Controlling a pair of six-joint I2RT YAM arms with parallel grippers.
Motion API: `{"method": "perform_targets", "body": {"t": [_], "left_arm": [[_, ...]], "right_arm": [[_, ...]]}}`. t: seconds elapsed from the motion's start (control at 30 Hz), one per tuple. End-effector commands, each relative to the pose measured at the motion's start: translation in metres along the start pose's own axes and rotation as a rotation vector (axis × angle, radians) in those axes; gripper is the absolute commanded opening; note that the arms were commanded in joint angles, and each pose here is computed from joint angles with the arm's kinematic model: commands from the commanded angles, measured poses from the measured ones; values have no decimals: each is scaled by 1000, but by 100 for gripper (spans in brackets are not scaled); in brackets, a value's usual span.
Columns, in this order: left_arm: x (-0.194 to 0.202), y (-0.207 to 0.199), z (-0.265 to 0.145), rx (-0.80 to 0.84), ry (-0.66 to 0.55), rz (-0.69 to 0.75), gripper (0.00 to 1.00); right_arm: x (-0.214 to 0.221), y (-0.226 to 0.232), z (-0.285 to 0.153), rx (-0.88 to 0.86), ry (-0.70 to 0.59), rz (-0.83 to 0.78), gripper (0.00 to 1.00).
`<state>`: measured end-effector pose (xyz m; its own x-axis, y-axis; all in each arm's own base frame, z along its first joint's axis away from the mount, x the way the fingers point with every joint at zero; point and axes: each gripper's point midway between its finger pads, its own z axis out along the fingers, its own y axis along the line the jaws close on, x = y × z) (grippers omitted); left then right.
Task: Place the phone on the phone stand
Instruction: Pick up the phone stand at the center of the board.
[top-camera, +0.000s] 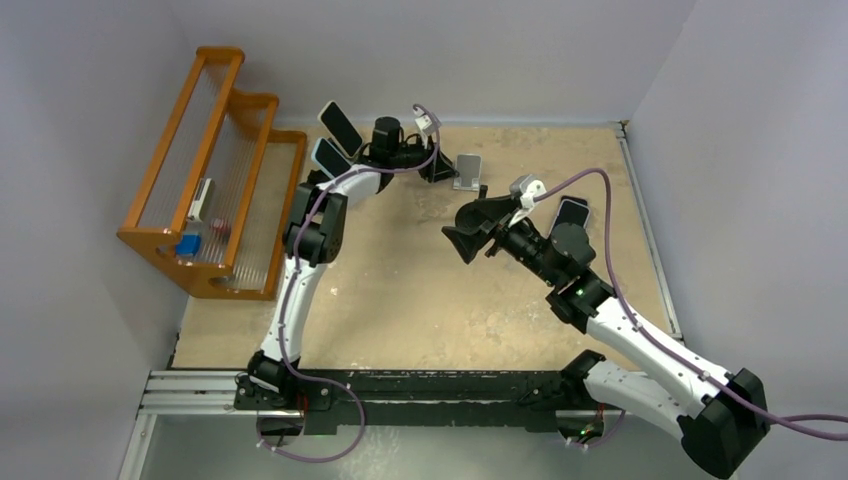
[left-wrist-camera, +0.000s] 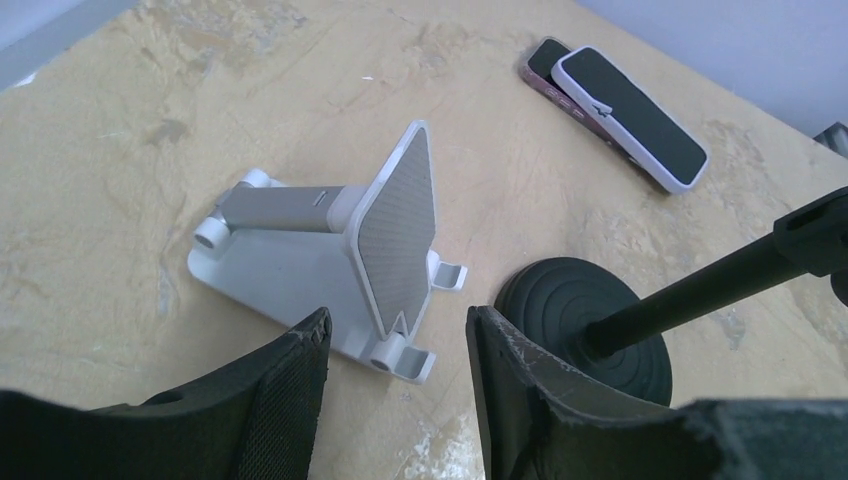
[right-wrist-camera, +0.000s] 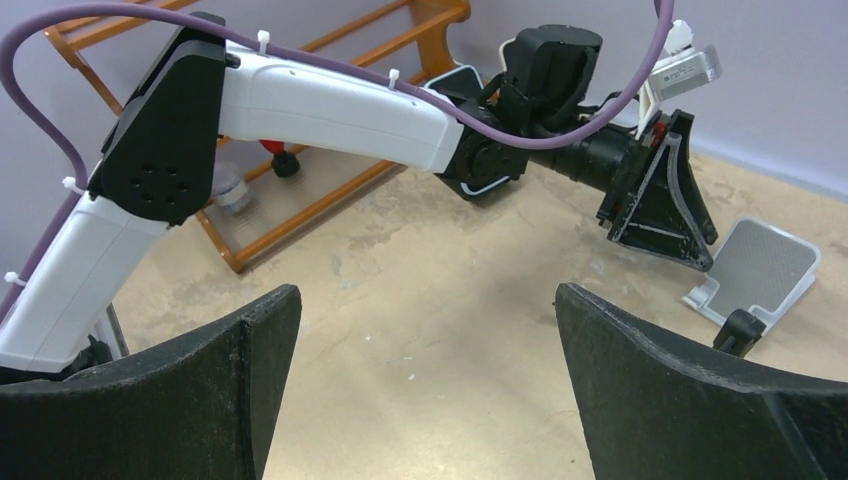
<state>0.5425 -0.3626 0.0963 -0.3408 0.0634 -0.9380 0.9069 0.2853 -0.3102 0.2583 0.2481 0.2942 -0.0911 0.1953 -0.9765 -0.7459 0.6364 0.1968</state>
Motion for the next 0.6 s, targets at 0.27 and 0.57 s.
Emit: {"method": "perform_targets", "body": {"t": [0.27, 0.57], "left_arm": [[-11, -8, 19, 118, -28, 21, 46], [-7, -26, 24, 227, -37, 28, 6]], "right_arm": [[-14, 4, 1, -17, -37, -27, 99], [-11, 1, 0, 1, -33, -25, 99]]}}
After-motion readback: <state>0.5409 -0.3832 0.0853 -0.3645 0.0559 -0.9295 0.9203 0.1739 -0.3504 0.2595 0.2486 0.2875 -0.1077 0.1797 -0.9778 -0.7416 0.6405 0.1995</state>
